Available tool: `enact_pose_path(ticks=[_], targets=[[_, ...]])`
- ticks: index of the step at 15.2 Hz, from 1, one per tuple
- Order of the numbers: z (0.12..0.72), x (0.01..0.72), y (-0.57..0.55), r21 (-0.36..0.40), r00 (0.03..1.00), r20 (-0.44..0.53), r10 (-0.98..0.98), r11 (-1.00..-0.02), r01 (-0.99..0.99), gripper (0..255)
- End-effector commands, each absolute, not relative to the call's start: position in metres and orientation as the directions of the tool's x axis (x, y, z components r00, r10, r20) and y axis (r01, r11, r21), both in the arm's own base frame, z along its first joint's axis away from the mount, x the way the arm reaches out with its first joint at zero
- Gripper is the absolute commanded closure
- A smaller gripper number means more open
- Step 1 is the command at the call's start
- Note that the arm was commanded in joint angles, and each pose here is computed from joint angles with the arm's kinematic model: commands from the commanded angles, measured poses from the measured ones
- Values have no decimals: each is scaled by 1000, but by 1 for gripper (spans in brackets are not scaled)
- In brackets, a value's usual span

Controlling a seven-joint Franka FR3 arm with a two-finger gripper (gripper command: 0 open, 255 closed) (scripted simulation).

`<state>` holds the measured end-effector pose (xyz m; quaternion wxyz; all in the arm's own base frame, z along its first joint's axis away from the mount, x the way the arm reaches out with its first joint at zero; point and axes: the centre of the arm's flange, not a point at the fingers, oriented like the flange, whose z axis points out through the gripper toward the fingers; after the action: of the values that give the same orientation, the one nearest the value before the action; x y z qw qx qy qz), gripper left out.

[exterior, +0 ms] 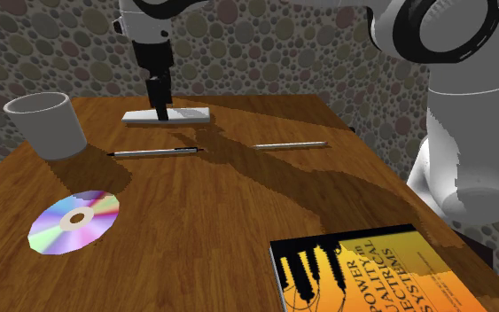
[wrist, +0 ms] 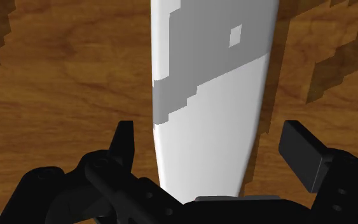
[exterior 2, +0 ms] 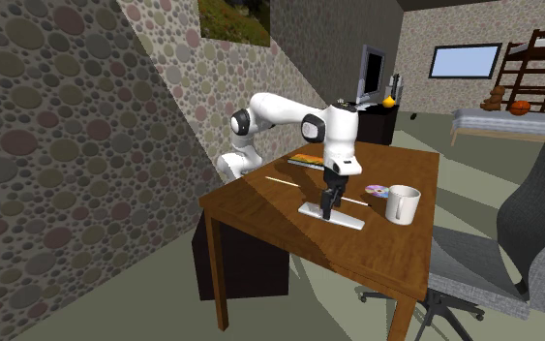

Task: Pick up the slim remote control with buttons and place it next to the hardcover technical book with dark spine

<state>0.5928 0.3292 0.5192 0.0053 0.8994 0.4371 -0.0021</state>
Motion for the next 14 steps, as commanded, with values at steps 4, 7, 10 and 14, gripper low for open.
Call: enact_pose_path(ticks=[4, 7, 10, 14], targets=[[506, 593, 330, 8, 618, -8, 786, -618, 786, 0], [506, 593, 330, 8, 618, -8, 786, -618, 786, 0], [506, 593, 330, 8, 618, -8, 786, -618, 786, 255], [506, 593, 330, 8, 618, -8, 786, -618, 786, 255]])
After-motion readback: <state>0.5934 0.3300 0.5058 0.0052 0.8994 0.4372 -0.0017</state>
